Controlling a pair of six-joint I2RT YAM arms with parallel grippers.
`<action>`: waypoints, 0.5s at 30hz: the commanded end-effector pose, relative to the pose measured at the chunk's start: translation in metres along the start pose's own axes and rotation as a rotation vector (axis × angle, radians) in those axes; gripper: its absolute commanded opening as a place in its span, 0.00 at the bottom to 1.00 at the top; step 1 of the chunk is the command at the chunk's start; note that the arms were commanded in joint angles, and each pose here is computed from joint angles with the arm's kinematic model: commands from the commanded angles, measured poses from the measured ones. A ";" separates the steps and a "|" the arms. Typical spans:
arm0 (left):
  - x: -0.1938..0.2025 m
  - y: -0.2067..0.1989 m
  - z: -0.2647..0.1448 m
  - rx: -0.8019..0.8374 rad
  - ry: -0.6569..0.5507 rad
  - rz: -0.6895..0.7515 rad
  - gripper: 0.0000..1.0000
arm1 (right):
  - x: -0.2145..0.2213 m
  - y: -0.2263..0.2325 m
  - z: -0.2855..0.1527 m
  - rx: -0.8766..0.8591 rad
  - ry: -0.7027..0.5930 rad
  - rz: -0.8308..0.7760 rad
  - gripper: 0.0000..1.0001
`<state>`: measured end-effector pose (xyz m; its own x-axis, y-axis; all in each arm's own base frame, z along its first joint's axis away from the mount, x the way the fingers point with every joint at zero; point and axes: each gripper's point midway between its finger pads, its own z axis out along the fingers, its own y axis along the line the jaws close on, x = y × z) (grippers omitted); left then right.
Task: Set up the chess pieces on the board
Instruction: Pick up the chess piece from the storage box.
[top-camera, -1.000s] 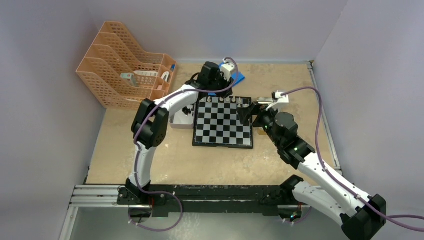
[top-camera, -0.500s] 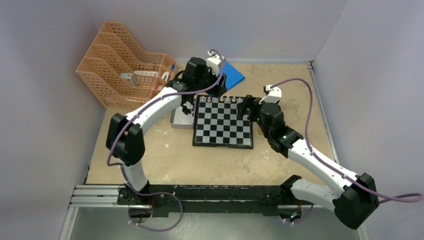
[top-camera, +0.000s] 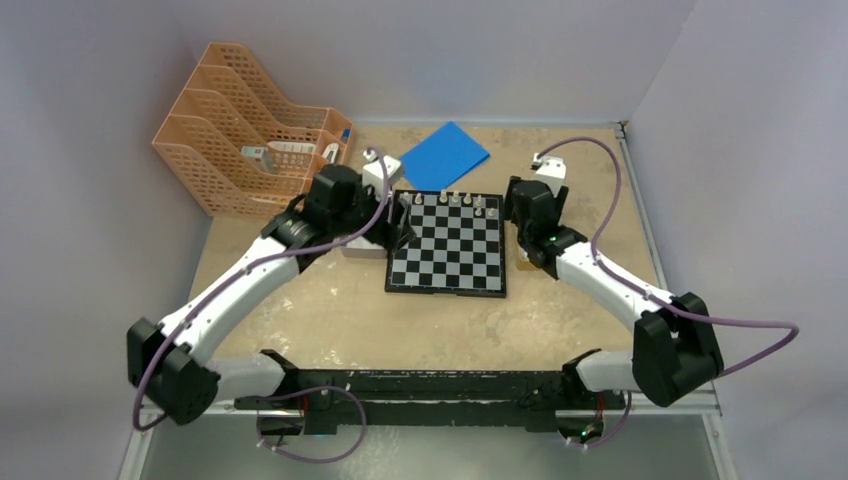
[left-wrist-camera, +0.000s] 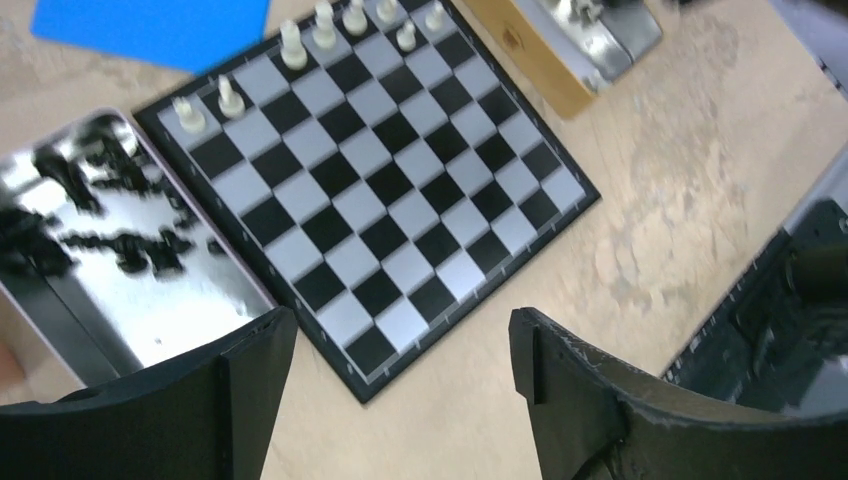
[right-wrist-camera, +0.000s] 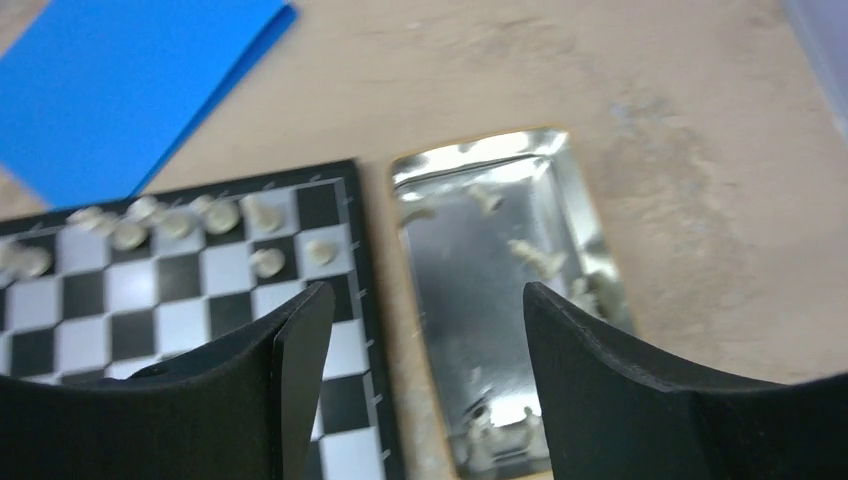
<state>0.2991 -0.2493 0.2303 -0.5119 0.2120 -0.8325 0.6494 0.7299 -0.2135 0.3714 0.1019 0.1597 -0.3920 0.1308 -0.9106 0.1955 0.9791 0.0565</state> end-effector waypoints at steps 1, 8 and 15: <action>0.034 -0.012 -0.028 0.042 0.004 -0.049 0.80 | -0.038 -0.040 0.018 0.139 -0.061 -0.014 0.71; 0.057 -0.021 -0.056 0.072 -0.040 -0.031 0.84 | -0.025 -0.074 0.043 0.264 0.018 -0.204 0.69; 0.059 -0.036 -0.063 0.163 -0.047 0.005 0.85 | -0.014 -0.059 0.051 0.077 0.046 -0.501 0.45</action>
<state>0.2149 -0.2152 0.2086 -0.5245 0.1981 -0.8281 0.6918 0.6661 -0.2788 0.4019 0.0273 0.1285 -0.5497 -0.1477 -0.8222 0.1996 0.9325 -0.3010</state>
